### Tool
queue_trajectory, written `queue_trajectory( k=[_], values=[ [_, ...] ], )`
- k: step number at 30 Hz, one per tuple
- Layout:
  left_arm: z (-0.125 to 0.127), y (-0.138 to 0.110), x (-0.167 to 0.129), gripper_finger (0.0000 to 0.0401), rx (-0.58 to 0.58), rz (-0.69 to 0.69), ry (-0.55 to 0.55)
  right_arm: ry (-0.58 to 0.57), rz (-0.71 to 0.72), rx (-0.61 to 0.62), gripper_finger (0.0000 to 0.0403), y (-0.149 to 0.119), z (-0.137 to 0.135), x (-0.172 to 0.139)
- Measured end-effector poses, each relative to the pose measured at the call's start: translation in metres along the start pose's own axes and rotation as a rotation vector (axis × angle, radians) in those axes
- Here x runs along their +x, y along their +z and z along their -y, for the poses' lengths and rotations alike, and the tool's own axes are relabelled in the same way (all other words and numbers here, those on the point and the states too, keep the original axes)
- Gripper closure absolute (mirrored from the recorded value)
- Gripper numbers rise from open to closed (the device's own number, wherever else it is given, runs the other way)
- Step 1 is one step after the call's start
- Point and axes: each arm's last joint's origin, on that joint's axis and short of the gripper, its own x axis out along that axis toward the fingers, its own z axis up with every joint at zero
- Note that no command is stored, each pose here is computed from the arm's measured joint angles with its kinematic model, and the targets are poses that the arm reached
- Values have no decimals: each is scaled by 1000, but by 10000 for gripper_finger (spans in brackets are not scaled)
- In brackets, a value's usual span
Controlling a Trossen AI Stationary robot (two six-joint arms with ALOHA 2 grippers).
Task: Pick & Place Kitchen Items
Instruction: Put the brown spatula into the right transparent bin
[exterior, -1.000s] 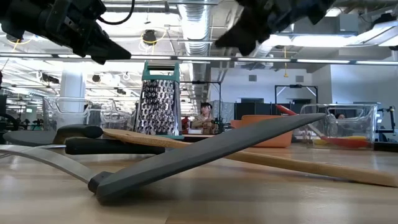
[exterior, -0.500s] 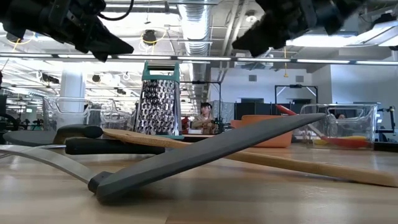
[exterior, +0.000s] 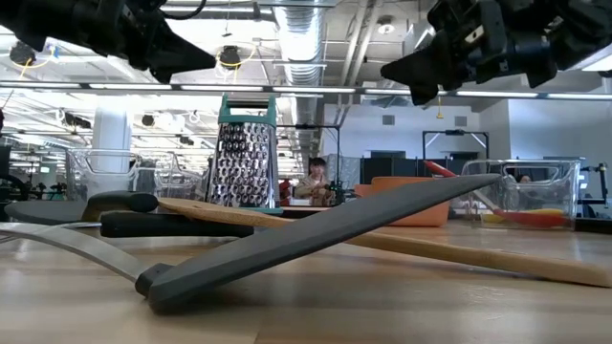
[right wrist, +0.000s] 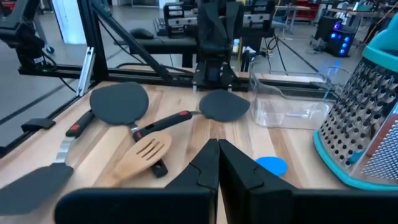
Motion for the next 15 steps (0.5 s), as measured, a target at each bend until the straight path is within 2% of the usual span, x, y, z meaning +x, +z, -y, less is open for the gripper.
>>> queue_trajectory(
  k=[9, 15],
  values=[
    [9, 10, 30, 399, 62, -79, -5, -1, 9, -32, 403, -4, -2, -8],
    [11, 22, 36, 399, 84, -61, -4, -9, -20, -41, 403, -7, 0, -7]
  ],
)
